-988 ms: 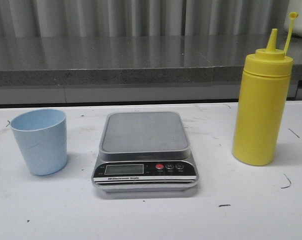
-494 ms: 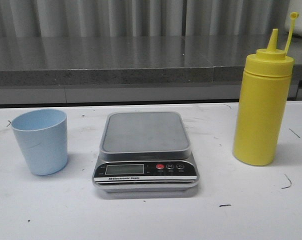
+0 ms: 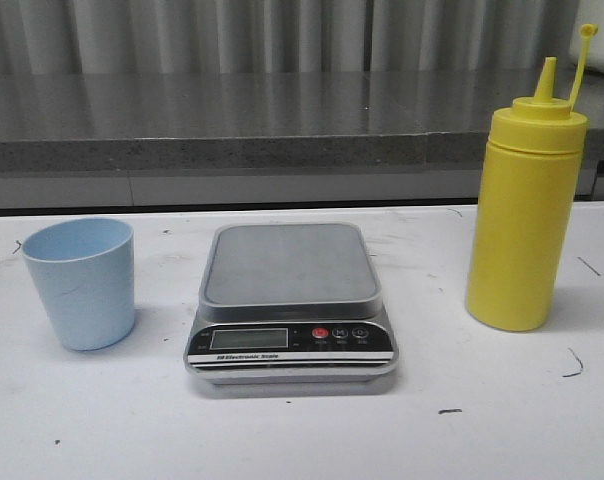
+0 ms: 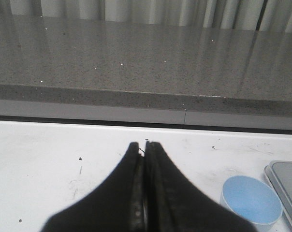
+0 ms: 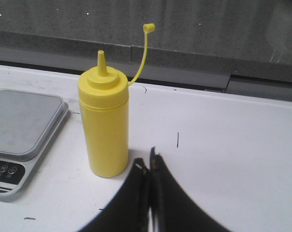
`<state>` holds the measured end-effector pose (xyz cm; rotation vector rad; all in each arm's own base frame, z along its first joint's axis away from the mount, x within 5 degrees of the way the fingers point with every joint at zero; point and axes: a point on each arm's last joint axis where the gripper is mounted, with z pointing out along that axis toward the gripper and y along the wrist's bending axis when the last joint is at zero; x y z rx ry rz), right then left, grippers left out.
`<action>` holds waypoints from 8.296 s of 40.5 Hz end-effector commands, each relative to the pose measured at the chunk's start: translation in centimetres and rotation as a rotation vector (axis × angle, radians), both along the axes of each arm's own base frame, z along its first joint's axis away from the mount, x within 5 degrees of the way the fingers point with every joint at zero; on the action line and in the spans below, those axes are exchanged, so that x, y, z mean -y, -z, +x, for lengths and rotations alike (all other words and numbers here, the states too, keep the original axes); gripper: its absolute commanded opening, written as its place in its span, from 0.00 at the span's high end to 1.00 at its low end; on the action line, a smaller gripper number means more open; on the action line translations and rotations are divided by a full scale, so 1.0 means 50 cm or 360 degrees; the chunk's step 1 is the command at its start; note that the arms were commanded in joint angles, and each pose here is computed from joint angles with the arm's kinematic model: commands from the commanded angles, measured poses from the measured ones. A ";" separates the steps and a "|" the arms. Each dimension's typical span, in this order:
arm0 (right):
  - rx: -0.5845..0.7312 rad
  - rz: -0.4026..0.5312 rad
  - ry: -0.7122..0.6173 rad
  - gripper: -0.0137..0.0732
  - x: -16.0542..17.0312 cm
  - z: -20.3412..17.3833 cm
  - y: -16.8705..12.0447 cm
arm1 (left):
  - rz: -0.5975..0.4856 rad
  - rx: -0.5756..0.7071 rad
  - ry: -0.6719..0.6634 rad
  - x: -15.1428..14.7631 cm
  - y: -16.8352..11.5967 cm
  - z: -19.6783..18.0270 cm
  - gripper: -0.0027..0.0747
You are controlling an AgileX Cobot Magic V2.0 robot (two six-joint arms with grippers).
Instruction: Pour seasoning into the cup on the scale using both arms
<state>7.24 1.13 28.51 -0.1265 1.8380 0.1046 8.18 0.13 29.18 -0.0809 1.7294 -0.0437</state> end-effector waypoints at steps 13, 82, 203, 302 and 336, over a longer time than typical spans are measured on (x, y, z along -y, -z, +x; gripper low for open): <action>0.0170 0.0020 0.0013 0.18 0.001 0.006 -0.036 | 0.0003 0.0155 -0.0010 -0.001 -0.033 0.004 0.15; 0.0186 0.0021 0.0016 0.13 0.001 0.007 -0.038 | 0.0639 -0.1686 0.0890 0.338 0.075 0.474 0.14; 0.0179 0.0021 0.0015 0.13 0.001 0.007 -0.037 | 0.0805 -0.1580 0.1224 0.591 -0.008 0.512 0.31; 0.0175 0.0019 0.0014 0.13 0.001 0.007 -0.036 | -0.0005 0.0291 0.0480 0.025 -0.021 -0.102 0.99; 0.0229 0.0032 0.0111 0.13 -0.004 0.177 -0.017 | -0.0016 0.0398 0.0477 0.019 -0.013 -0.125 0.99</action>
